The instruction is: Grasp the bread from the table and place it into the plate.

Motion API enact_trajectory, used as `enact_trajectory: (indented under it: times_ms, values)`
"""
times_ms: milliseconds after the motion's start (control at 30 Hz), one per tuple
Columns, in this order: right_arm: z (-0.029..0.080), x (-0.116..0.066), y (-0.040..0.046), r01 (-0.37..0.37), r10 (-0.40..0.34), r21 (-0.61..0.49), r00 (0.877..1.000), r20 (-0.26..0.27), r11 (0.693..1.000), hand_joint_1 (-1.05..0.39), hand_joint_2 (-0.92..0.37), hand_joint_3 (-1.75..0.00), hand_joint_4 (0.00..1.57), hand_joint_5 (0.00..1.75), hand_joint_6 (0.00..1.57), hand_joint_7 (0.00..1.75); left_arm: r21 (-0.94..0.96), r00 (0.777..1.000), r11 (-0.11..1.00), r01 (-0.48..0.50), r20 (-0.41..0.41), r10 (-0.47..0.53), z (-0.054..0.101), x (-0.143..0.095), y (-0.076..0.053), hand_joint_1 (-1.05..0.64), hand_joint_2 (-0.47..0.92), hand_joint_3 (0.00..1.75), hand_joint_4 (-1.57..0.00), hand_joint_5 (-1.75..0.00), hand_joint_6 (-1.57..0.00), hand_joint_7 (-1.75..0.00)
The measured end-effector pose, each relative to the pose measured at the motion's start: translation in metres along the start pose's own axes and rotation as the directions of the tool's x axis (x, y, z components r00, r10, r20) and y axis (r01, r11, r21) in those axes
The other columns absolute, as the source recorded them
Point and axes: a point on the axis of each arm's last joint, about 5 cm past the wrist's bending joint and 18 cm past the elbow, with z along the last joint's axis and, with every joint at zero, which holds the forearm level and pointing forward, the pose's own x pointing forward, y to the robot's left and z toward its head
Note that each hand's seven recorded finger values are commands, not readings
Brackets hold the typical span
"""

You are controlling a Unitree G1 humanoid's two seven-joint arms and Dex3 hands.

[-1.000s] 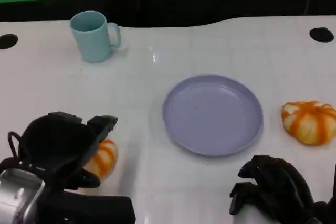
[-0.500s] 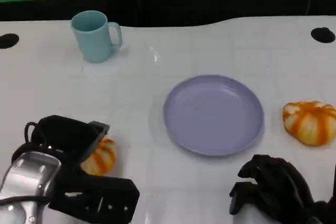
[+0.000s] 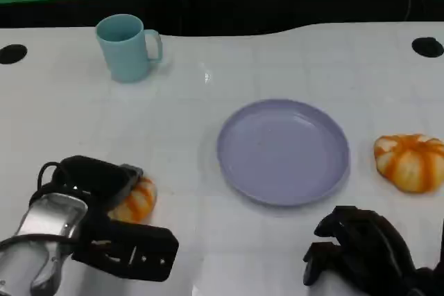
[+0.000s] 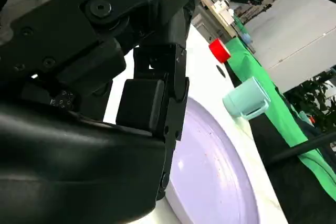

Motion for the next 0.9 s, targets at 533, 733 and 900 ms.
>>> enact_trajectory:
  times_ms: [533, 733, 900]
  values:
    - [-0.001, -0.001, -0.0003, -0.001, 0.001, 0.000, 1.000, 0.004, 1.000, -1.02, -0.72, -0.01, 1.54, 0.80, 1.57, 0.36, -0.126, 0.970, 0.967, -0.222, 0.072, 0.233, -0.006, 0.007, -0.019, -0.33, 0.83, 0.68, -0.57, -1.73, -0.64, -1.20]
    - [-0.001, -0.002, -0.0003, -0.005, 0.005, 0.001, 1.000, 0.004, 1.000, -1.02, -0.73, -0.01, 1.54, 0.80, 1.57, 0.38, -0.169, 0.955, 0.950, -0.262, 0.098, 0.281, -0.008, 0.006, -0.019, -0.30, 0.88, 0.51, -0.63, -1.75, -0.52, -1.48]
    - [-0.001, -0.002, -0.0003, -0.004, 0.004, 0.001, 1.000, 0.005, 1.000, -1.03, -0.73, -0.01, 1.54, 0.80, 1.57, 0.37, -0.213, 0.933, 0.920, -0.330, 0.072, 0.351, -0.014, 0.008, -0.018, -0.34, 0.92, 0.34, -0.64, -1.75, -0.44, -1.64]
